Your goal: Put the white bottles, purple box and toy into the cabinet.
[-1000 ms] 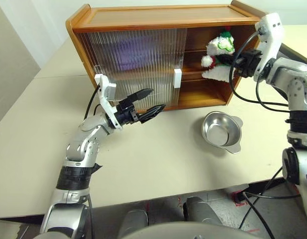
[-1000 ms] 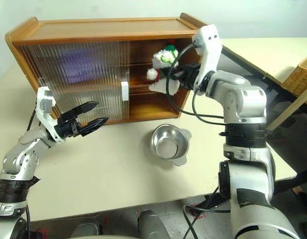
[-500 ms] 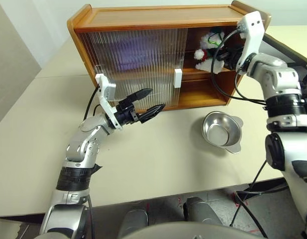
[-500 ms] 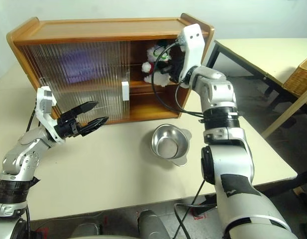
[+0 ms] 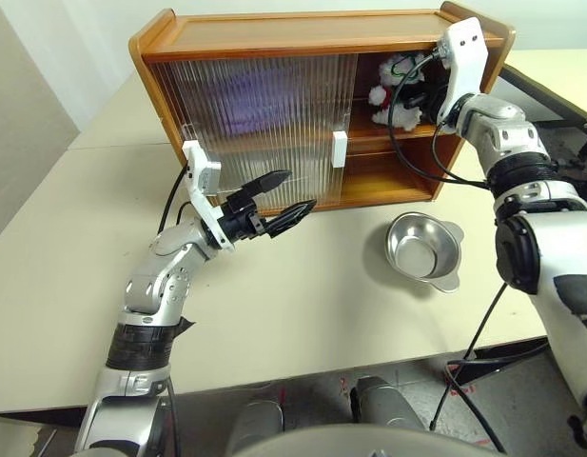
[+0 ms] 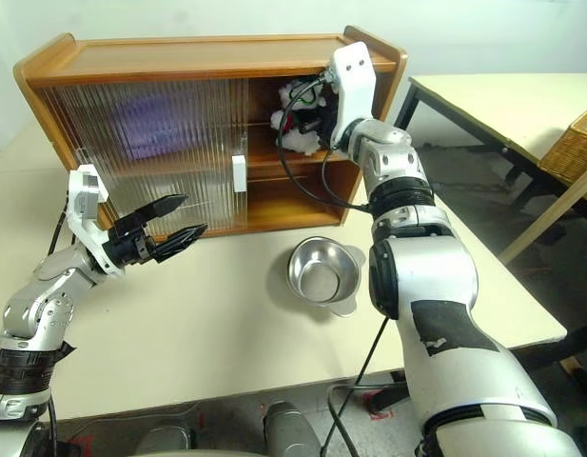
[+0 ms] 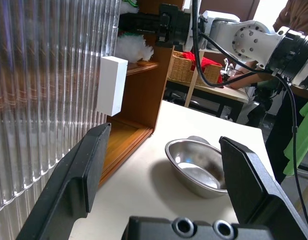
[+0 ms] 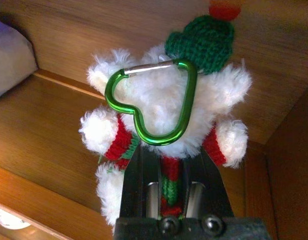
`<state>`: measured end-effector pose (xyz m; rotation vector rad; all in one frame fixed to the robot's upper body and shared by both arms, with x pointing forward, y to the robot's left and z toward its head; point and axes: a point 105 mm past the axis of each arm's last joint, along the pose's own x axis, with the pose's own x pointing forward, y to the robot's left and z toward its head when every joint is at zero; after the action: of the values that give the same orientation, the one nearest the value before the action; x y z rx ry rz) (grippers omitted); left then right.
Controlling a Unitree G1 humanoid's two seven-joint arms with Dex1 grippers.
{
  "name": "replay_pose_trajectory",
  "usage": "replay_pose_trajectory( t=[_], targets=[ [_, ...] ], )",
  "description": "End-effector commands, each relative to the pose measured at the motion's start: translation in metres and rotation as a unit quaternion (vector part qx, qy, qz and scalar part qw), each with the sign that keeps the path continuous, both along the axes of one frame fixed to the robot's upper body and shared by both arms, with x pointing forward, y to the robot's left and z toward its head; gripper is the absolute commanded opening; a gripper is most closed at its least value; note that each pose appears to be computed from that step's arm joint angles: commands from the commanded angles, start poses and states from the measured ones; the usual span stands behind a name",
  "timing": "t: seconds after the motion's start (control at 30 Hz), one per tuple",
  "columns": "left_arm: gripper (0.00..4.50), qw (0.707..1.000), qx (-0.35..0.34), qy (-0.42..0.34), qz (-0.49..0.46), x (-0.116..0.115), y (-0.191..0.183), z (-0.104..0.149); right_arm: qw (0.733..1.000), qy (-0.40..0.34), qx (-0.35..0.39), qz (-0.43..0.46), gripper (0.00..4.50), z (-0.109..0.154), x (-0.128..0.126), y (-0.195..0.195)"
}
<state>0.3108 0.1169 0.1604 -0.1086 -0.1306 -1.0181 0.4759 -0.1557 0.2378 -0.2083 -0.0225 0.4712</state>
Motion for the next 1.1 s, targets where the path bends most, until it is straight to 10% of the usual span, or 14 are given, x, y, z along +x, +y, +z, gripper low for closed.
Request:
replay_pose_trajectory(
  t=[0.03, 0.43, 0.83, 1.1],
  targets=[
    [4.5, 1.0, 0.006, 0.0, 0.001, -0.002, 0.0, 0.0, 1.0, 0.012, -0.015, -0.011, 0.25, -0.01, 0.002, 0.001],
    [4.5, 1.0, 0.007, 0.001, -0.005, 0.0, -0.003, 0.0, 1.0, -0.001, -0.013, -0.014, 4.45, 0.0, 0.002, -0.002],
    [4.5, 1.0, 0.005, 0.006, -0.011, -0.001, -0.004, -0.002, 0.999, -0.031, 0.021, 0.006, 4.45, 0.026, -0.014, -0.013],
    [4.5, 1.0, 0.007, 0.007, -0.013, -0.001, -0.002, -0.003, 0.999, 0.003, 0.021, 0.049, 4.45, 0.01, -0.076, -0.013]
  ],
)
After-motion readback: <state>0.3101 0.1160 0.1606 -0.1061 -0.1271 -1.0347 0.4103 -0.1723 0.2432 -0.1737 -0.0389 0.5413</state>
